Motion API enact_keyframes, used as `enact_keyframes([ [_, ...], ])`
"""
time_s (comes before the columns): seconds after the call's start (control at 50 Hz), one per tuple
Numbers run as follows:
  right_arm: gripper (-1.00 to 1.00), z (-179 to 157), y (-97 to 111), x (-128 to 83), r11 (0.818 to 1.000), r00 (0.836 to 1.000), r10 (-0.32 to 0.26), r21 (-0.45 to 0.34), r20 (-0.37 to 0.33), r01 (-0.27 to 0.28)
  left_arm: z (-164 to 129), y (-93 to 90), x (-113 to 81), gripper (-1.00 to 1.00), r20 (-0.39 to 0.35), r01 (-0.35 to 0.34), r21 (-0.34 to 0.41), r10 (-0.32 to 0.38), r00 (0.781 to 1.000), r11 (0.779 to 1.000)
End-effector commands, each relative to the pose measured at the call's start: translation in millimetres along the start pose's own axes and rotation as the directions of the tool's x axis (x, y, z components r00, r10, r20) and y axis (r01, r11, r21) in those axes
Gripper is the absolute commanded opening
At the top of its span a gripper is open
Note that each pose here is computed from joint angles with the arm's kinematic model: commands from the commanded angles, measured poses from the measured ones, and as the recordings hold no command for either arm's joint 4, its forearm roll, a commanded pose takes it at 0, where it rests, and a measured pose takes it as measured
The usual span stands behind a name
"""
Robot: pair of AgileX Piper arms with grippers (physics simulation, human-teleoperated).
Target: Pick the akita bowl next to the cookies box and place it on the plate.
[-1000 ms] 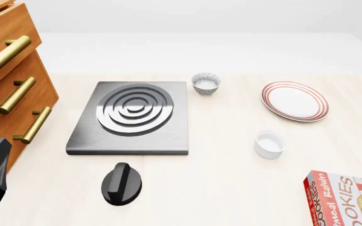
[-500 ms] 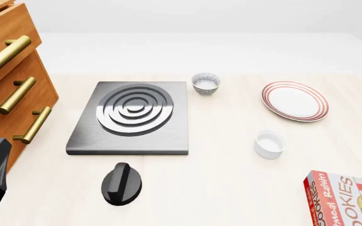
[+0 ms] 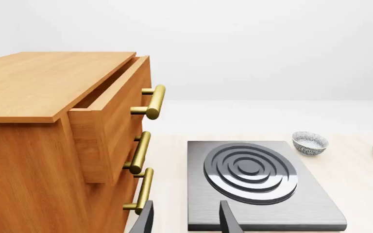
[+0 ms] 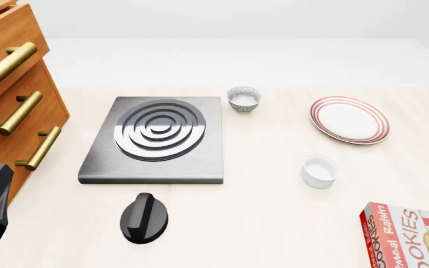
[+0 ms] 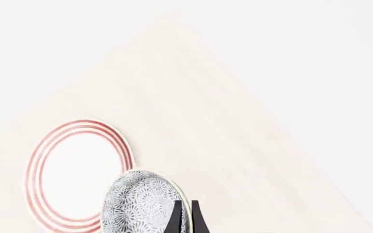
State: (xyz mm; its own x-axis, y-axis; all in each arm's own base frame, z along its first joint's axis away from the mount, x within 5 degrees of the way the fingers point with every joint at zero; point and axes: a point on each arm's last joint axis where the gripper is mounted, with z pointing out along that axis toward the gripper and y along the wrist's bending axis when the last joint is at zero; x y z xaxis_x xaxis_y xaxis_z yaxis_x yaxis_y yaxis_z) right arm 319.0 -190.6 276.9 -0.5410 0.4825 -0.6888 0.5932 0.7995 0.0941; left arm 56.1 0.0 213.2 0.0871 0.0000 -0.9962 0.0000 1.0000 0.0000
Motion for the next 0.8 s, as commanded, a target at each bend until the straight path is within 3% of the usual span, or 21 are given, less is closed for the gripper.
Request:
enact_keyframes([
  [0.02,-1.00,-6.1,22.7,4.5,0.999,1.000,-0.014,-0.046,0.001,0.014,0.0,0.0,0.0,1.00,0.000,0.000,0.000,0.000,1.000,1.000],
  [0.3,-1.00,0.5,48.4,13.3,0.995,1.000,0.006,-0.095,-0.011,-0.007,0.0,0.0,0.0,1.00,0.000,0.000,0.000,0.000,1.000,1.000],
  [0.5,-1.00,9.7,81.8,22.3,0.988,0.999,0.024,-0.154,-0.028,-0.028,0.0,0.0,0.0,1.00,0.000,0.000,0.000,0.000,1.000,1.000],
  [0.8,-1.00,32.9,90.9,29.6,0.984,0.996,0.069,-0.158,-0.055,-0.077,0.0,0.0,0.0,1.00,0.000,0.000,0.000,0.000,1.000,1.000],
])
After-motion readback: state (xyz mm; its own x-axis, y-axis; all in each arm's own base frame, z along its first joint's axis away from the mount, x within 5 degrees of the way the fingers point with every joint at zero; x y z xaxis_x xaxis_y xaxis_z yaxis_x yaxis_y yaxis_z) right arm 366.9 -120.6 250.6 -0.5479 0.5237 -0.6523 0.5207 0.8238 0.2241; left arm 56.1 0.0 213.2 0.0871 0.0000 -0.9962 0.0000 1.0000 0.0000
